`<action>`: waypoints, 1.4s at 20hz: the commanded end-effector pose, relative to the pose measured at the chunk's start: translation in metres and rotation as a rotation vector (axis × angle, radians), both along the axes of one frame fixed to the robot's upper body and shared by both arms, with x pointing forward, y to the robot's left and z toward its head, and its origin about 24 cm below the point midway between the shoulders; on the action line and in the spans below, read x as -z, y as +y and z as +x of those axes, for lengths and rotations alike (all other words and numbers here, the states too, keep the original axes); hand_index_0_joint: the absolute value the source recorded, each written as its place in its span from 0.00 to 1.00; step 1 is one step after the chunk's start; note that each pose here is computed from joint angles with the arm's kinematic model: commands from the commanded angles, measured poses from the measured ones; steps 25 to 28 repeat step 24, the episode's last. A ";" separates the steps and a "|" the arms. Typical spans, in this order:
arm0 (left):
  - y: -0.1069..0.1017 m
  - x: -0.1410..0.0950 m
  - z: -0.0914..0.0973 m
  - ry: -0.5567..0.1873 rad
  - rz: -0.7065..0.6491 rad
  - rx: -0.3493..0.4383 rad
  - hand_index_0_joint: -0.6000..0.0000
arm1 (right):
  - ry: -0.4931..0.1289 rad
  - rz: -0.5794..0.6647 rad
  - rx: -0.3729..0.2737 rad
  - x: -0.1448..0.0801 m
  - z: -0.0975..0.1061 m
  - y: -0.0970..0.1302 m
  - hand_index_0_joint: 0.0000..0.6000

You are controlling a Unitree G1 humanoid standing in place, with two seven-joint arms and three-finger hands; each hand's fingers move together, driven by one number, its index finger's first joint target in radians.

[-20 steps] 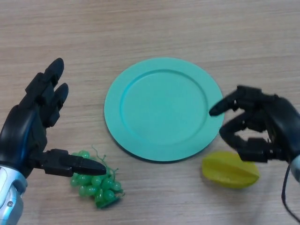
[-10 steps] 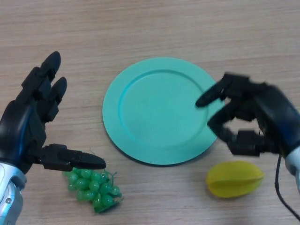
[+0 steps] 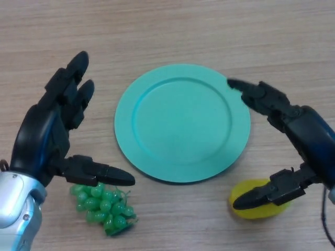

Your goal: Pick up the yellow starfruit and place it on the plate

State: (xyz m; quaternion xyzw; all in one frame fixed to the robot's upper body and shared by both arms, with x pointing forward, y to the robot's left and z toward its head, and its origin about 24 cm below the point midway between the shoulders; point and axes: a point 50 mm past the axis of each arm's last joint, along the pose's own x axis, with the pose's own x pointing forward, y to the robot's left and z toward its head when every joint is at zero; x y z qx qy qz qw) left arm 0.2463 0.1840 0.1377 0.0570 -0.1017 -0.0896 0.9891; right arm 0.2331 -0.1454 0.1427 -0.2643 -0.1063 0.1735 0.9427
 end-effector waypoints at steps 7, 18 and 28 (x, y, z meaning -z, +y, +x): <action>0.007 -0.062 -0.014 -0.368 0.093 -0.091 1.00 | -0.192 0.255 -0.005 -0.041 0.002 0.003 0.00; 0.005 -0.060 -0.013 -0.441 0.144 -0.140 1.00 | -0.240 0.268 0.015 -0.023 0.007 -0.008 0.00; -0.002 -0.054 -0.003 -0.409 0.093 -0.092 1.00 | -0.227 0.273 0.044 -0.015 0.008 -0.011 0.00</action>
